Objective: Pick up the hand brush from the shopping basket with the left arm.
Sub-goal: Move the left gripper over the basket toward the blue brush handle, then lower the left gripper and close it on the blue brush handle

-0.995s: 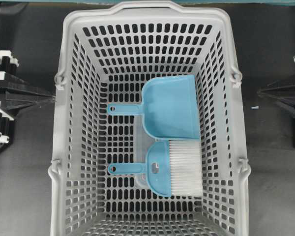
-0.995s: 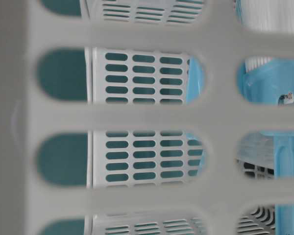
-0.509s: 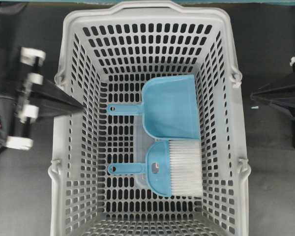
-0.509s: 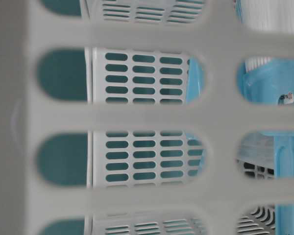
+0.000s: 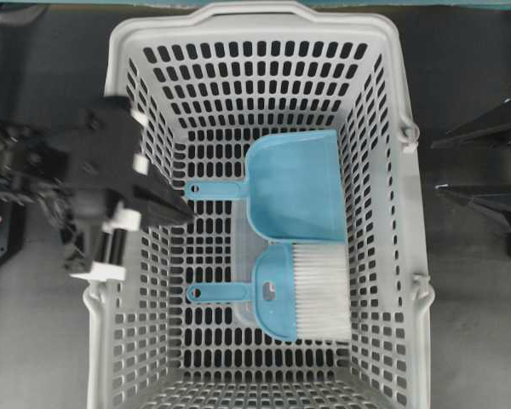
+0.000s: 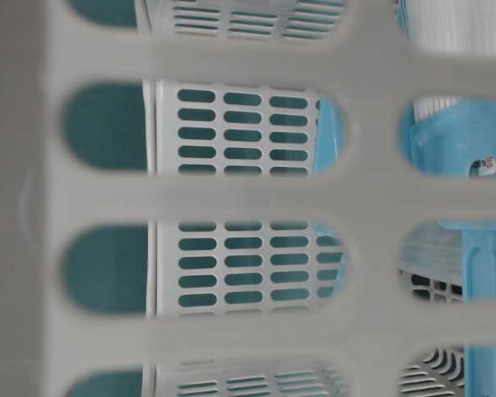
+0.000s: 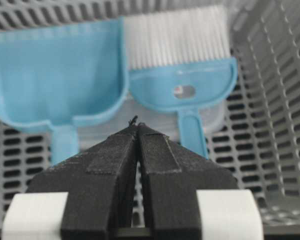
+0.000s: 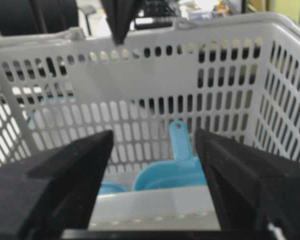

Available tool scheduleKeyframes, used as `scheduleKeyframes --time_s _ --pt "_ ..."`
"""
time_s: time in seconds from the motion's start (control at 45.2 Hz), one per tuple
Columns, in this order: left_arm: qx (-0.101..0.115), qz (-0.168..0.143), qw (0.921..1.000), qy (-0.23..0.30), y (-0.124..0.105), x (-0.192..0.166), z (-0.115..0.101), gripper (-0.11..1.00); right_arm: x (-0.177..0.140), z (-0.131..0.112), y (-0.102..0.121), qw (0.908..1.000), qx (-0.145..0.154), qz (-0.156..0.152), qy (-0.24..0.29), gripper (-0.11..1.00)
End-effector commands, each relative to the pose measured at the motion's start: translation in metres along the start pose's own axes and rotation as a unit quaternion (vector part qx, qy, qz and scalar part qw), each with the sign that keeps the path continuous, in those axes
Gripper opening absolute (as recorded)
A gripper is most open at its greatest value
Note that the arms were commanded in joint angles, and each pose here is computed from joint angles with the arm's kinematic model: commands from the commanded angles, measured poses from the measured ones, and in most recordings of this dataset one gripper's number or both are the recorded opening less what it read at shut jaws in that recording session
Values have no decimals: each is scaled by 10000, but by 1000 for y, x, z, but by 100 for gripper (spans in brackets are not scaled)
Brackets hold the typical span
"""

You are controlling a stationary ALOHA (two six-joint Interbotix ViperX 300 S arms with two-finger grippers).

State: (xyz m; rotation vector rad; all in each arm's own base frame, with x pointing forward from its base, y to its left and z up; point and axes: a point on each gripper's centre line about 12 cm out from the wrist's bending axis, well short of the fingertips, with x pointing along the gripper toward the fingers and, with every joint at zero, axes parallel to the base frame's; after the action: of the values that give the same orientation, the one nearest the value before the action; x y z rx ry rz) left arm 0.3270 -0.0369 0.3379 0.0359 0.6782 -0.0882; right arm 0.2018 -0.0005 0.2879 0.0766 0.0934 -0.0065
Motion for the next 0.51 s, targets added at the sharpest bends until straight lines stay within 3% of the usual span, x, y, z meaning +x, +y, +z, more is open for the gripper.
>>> scheduleKeyframes --time_s 0.0,0.177,0.287,0.376,0.486 --pt "48 -66 10000 -47 -7 1 16 0 2 10 1 9999 22 24 -137 67" --pt "92 -105 9995 290 -13 15 23 6 1 11 2 9998 21 35 -182 67" --pt "63 -103 9980 626 -15 26 26 35 0 12 3 9997 12 60 -218 67" --pt "-186 -65 9956 918 -16 38 26 63 0 12 3 9998 4 67 -210 67" --pt "-413 -11 9913 1253 -17 52 21 86 0 11 4 9998 10 81 -201 67"
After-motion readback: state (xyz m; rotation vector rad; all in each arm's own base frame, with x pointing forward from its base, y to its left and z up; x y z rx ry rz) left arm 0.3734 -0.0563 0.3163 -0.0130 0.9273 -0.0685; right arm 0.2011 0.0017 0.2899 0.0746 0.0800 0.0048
